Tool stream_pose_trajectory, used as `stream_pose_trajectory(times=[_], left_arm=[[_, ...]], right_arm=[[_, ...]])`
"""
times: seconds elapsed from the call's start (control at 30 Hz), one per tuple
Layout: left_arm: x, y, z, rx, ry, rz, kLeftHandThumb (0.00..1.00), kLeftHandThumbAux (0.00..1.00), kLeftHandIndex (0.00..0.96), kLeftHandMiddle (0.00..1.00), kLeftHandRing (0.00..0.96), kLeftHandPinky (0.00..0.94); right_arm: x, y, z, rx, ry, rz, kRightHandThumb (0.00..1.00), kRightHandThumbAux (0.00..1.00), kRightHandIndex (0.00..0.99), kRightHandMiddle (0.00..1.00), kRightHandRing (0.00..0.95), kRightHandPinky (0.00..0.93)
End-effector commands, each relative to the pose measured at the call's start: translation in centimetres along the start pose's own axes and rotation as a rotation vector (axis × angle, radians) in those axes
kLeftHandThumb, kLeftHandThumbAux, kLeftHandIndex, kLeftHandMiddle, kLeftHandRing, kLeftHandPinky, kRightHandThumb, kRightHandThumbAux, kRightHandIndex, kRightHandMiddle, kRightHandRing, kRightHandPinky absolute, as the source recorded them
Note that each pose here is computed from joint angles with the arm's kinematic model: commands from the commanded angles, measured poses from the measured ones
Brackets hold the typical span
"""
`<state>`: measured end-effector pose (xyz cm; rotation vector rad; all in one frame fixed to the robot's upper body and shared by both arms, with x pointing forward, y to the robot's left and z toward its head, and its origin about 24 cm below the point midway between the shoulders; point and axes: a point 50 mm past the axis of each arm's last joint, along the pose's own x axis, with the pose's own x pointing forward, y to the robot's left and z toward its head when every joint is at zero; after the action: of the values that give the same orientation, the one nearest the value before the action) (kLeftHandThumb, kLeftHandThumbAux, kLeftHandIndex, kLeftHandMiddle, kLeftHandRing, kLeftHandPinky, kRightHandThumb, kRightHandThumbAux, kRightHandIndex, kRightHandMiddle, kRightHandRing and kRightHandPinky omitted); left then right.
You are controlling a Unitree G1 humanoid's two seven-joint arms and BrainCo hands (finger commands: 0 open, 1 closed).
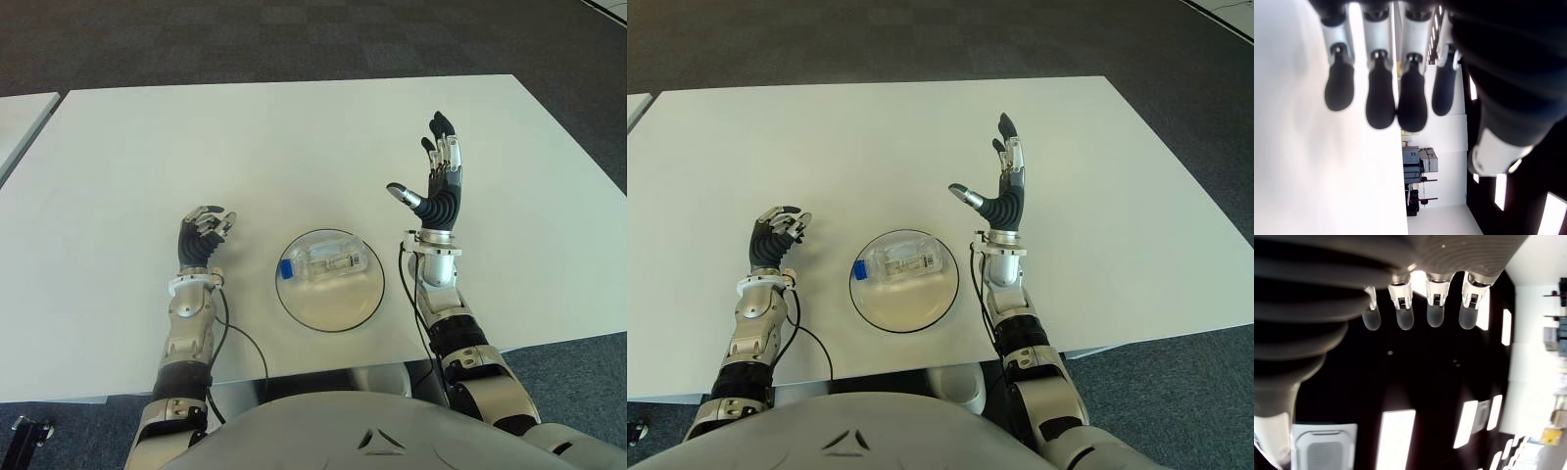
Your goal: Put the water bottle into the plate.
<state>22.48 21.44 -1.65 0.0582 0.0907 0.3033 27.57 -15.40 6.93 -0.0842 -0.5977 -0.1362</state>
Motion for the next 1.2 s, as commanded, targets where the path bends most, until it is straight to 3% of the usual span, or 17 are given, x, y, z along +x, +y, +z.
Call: stream_pose_trajectory(times=[0.03, 0.73, 0.93, 1.2], left_arm=[[-0.1, -0.1, -0.1, 0.016, 0.008, 0.001, 0.710, 0.712, 0.437, 0.700, 0.678, 0.659], [-0.1, -0.2, 0.0, 0.024, 0.007, -0.010, 0.709, 0.713, 0.437, 0.697, 0.682, 0.667], [0.0, -0.3, 0.1, 0.023, 0.008, -0.006, 0.709, 0.712, 0.437, 0.697, 0.680, 0.667], [0.0, -0.2, 0.1, 0.031, 0.005, -0.004, 0.709, 0.712, 0.438, 0.698, 0.681, 0.658]], right_arm=[[-0.3, -0.2, -0.7, -0.013, 0.083, -0.027, 0.089, 0.689, 0.000, 0.006, 0.020, 0.137], [-1.1, -0.3, -3.3, -0.008, 0.331, 0.034, 0.153, 0.732, 0.000, 0.213, 0.241, 0.320], [-1.6, -0.4, -4.0, 0.001, 0.381, 0.035, 0.192, 0.813, 0.101, 0.323, 0.346, 0.422], [-2.1, -0.9, -4.9, -0.060, 0.427, 0.051, 0.140, 0.915, 0.349, 0.437, 0.449, 0.496]])
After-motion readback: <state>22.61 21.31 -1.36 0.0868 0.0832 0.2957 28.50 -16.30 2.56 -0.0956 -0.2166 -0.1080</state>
